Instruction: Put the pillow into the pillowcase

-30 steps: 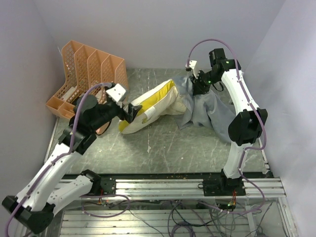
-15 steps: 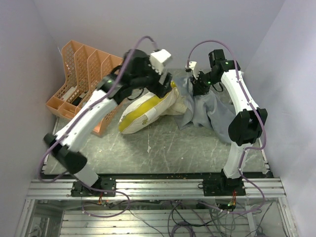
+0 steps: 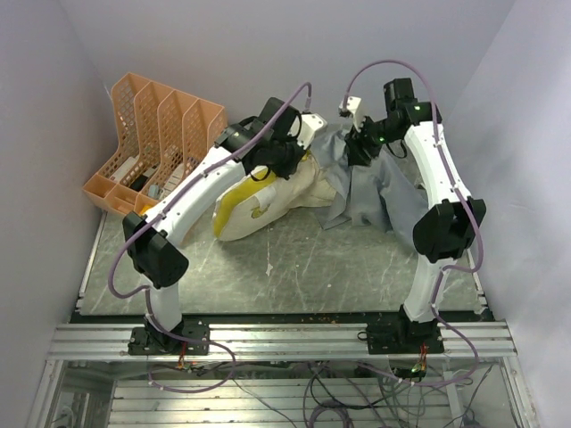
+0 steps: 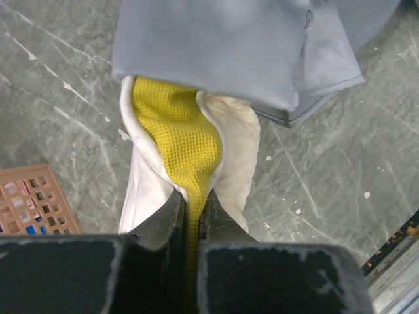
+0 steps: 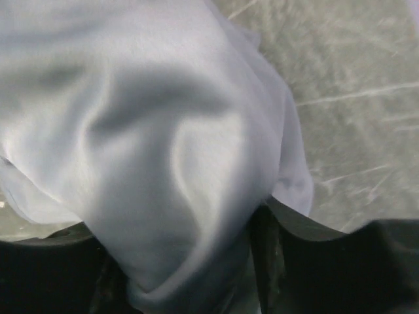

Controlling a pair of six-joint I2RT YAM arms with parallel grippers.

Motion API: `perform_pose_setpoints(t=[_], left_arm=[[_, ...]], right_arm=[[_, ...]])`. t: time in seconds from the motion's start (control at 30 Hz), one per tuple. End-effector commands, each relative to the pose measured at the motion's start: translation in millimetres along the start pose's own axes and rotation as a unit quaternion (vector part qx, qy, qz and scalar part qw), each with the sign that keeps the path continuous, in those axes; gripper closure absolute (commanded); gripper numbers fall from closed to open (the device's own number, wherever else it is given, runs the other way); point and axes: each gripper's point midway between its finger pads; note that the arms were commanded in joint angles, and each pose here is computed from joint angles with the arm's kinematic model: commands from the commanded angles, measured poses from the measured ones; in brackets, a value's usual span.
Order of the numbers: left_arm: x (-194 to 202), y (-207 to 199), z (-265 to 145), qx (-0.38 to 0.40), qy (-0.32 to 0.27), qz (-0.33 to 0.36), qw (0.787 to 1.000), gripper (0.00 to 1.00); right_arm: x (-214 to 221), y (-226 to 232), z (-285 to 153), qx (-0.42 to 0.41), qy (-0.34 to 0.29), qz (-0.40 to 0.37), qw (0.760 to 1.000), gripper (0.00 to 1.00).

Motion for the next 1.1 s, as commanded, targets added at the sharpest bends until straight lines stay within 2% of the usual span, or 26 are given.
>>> perform_pose_setpoints(t=[0.0,0.07,0.2,0.37,0.47,0.57,0.63,0.73,0.8,0.9,0.93,1.03,1.07], left_arm=[[-2.4,10.7,-6.3,0.035,-0.009,-0.032,0.999,0.93],[-7.1,21.1,-8.3,0.063,-0.031,-0.061,0.996,0.93],[-13.4,37.6,-6.6,0.095,-0.057,-0.091,0.990,0.93],[-14.7,44.3,-0.5,0.146,-0.075,-0.118,0.979,0.93],[-15.2,45.5,1.6,0.173,-0.084,-0.129,0.973,0.93],[-15.8,50.8,5.2,0.186,-0.089,-0.141,0.968,0.93],[-16.5,53.3,8.0,0.194,-0.092,-0.147,0.966,0.93],[-16.5,53.5,10.1,0.207,-0.093,-0.153,0.962,0.93],[-17.2,53.8,10.0,0.213,-0.096,-0.157,0.960,0.93],[-17.5,55.2,9.2,0.218,-0.101,-0.161,0.957,0.93],[-17.5,55.2,8.8,0.220,-0.102,-0.162,0.957,0.93],[-14.9,55.4,11.5,0.226,-0.100,-0.167,0.954,0.93],[-14.0,54.5,12.3,0.230,-0.100,-0.168,0.953,0.93]], right_arm=[[-38.6,-7.6,-34.0,0.018,-0.077,-0.010,0.997,0.38],[-57.6,-1.2,-61.4,0.035,-0.106,-0.024,0.994,0.29],[-85.7,22.8,-103.3,0.069,-0.152,-0.048,0.985,0.20],[-100.6,40.2,-131.5,0.109,-0.189,-0.054,0.974,0.15],[-108.4,59.9,-137.6,0.087,-0.213,-0.066,0.971,0.15],[-118.4,110.9,-116.6,0.011,-0.230,-0.088,0.969,0.18],[-118.4,129.9,-88.1,0.015,-0.210,-0.086,0.974,0.20],[-101.4,114.3,-58.7,0.083,-0.182,-0.035,0.979,0.24],[-88.2,102.5,-44.4,0.120,-0.163,0.005,0.979,0.35],[-77.1,89.7,-34.4,0.204,-0.142,0.053,0.967,0.35],[-73.7,85.2,-33.0,0.233,-0.140,0.065,0.960,0.30],[-71.6,79.0,-28.5,0.296,-0.148,0.113,0.937,0.07],[-71.4,78.8,-25.5,0.300,-0.155,0.134,0.932,0.04]])
Point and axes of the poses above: each gripper's point midway between its finger pads, its own z axis out along the fingers, its own y axis along the line the jaws close on, x = y × z, and after that the axes turned 6 degrees about -z, right-handed
